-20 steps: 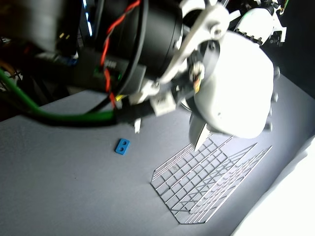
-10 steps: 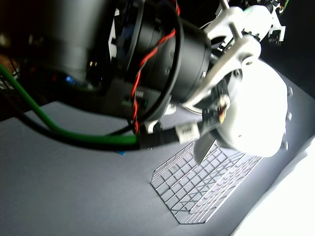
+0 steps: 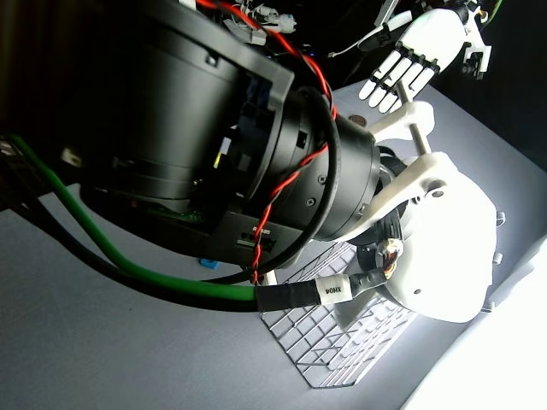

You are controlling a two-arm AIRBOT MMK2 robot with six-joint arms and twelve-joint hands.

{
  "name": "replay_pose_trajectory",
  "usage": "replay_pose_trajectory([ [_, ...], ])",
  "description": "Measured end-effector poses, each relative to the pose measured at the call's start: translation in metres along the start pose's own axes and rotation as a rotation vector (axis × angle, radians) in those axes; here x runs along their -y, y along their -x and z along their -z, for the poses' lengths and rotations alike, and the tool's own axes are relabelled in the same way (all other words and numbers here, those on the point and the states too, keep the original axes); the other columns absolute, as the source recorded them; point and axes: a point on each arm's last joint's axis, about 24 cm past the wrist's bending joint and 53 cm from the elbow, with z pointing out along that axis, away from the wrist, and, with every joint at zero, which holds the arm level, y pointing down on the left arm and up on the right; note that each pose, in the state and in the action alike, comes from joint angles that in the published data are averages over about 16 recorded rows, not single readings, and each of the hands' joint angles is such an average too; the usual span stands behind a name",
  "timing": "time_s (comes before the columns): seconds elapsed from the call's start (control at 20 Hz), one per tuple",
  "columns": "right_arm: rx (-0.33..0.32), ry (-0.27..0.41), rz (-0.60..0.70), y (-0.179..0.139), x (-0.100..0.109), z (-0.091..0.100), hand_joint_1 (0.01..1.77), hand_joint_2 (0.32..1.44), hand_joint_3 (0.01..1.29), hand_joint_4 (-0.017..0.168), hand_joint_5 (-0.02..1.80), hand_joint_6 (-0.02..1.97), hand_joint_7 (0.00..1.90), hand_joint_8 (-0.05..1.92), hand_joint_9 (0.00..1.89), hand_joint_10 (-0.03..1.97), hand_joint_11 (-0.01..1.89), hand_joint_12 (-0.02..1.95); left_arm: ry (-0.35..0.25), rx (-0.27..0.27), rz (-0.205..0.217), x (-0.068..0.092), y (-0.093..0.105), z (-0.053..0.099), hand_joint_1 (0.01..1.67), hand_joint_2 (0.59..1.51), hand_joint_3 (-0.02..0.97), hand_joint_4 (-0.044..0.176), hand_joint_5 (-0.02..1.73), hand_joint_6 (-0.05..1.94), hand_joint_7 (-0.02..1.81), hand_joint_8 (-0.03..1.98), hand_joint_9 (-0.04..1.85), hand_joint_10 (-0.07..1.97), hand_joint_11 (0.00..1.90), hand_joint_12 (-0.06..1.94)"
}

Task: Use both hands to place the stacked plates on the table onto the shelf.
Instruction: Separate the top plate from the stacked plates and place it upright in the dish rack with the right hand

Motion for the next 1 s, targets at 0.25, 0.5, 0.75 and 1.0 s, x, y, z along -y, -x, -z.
replay_pose_trajectory([
  [0.25,0.005,-0.014,0.027,-0.002,0.008,-0.003,1.22,0.99,0.01,0.004,0.96,0.89,1.11,0.73,1.34,0.02,0.85,1.13,0.026,-0.005,0.012,-0.003,-0.003,0.0,0.02,1.021,0.012,0.003,0.02,0.01,0.02,0.0,0.02,0.01,0.02,0.0],
  [0.5,0.01,-0.026,0.041,-0.003,0.014,-0.005,1.2,1.0,0.01,0.0,0.95,0.82,1.11,0.61,1.32,0.04,0.83,1.12,0.067,-0.002,0.014,-0.01,-0.004,0.002,0.02,1.023,0.012,0.002,0.02,0.01,0.02,0.0,0.02,0.01,0.02,0.0],
  [0.75,0.012,-0.039,0.043,-0.005,0.022,-0.006,1.19,1.01,0.01,-0.005,0.96,0.76,1.13,0.55,1.33,0.06,0.83,1.09,0.094,-0.007,0.007,-0.017,-0.005,0.002,0.02,1.021,0.012,0.002,0.02,0.01,0.02,0.0,0.02,0.01,0.02,0.0],
  [1.0,0.007,-0.055,0.043,-0.01,0.031,-0.007,1.18,1.0,0.01,-0.005,0.98,0.71,1.16,0.51,1.35,0.07,0.85,1.06,0.099,-0.012,-0.007,-0.022,-0.005,0.002,0.02,1.018,0.012,0.002,0.02,0.01,0.02,0.0,0.01,0.01,0.02,0.0],
])
